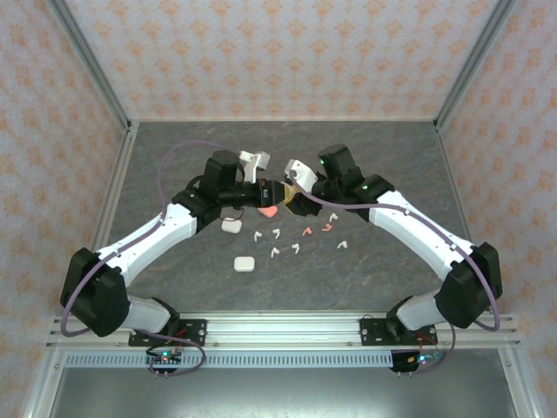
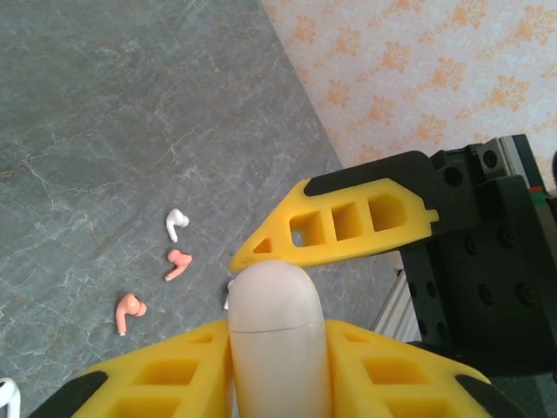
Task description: Insert wireless bluetooth earbuds into charging case
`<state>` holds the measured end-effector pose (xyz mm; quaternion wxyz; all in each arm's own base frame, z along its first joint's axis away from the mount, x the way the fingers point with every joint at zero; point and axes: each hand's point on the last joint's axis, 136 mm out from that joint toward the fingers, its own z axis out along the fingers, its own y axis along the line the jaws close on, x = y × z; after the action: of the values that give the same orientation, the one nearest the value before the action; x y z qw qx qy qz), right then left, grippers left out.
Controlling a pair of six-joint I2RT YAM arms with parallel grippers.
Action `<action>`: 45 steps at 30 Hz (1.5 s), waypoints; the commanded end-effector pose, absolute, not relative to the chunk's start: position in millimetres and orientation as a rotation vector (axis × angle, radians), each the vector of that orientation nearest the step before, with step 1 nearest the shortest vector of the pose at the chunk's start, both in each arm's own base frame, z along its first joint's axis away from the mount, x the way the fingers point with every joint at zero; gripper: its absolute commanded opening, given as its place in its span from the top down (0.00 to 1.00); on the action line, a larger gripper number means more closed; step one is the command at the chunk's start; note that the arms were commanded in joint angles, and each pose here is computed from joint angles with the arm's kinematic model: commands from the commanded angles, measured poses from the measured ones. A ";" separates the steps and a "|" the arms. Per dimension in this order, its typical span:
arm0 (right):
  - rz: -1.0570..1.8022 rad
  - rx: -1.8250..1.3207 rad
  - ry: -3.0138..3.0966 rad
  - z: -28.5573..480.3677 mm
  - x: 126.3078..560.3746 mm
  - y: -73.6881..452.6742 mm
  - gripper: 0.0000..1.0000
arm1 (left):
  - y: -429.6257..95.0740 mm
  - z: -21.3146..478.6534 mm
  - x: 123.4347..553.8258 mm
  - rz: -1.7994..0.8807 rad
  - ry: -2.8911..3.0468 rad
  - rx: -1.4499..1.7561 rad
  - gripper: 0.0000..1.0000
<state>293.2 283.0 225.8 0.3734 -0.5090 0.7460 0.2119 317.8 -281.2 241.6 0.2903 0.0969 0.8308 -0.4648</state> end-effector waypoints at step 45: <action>0.958 -0.925 1.599 338.4 252.1 232.0 0.19 | -270.9 343.2 270.1 -0.889 1.423 0.765 1.00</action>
<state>259.2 222.5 302.4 0.4694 -0.3648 0.7169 0.3642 283.2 -267.3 313.0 0.5400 0.2676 0.6828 -0.4131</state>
